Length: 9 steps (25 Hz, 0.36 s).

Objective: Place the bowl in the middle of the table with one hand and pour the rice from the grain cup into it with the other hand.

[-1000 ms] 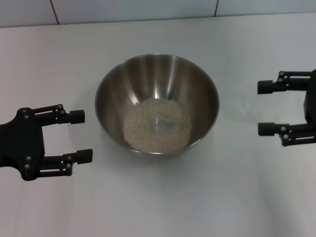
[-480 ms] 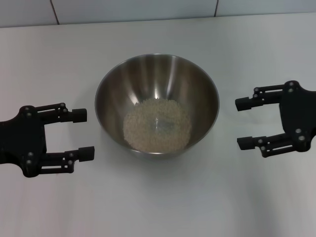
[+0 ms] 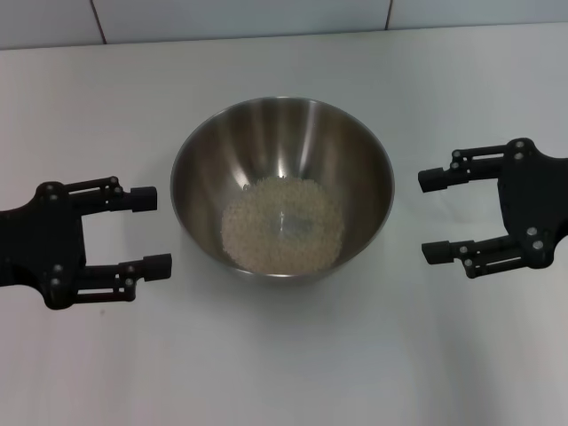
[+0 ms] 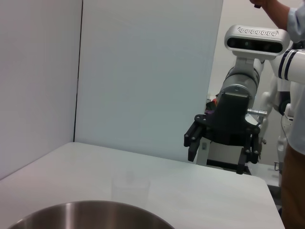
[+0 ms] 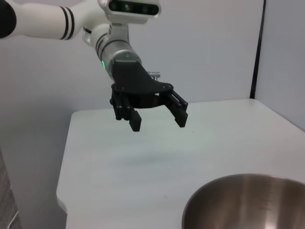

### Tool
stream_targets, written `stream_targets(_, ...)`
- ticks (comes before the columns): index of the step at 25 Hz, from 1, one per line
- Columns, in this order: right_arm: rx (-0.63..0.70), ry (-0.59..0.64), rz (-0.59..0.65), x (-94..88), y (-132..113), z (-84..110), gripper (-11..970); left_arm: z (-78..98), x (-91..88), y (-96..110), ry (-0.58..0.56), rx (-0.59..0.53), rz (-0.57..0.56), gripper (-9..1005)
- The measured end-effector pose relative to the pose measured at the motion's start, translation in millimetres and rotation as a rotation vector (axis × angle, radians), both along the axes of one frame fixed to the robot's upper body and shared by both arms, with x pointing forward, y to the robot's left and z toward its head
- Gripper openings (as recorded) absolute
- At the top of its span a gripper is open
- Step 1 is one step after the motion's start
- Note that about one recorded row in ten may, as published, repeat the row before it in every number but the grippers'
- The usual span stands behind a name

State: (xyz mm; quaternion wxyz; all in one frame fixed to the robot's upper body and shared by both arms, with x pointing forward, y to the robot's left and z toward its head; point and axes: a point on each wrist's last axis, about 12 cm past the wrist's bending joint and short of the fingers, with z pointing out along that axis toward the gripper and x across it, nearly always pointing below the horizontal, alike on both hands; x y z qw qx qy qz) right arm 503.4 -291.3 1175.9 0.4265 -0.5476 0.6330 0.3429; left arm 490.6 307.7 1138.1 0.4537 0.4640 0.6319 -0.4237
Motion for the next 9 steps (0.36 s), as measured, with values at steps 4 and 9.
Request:
stream_targets(4, 0.015, -0.004, 0.011, 1.2, 3.1, 0.4, 753, 0.1, 1.2, -0.8, -0.001, 0.0, 0.0, 779)
stream_targets(9, 0.029, -0.022, 0.016, 3.1, 5.8, 2.0, 753, -0.1, 1.6, -0.7, -0.002, 0.001, 0.004, 779)
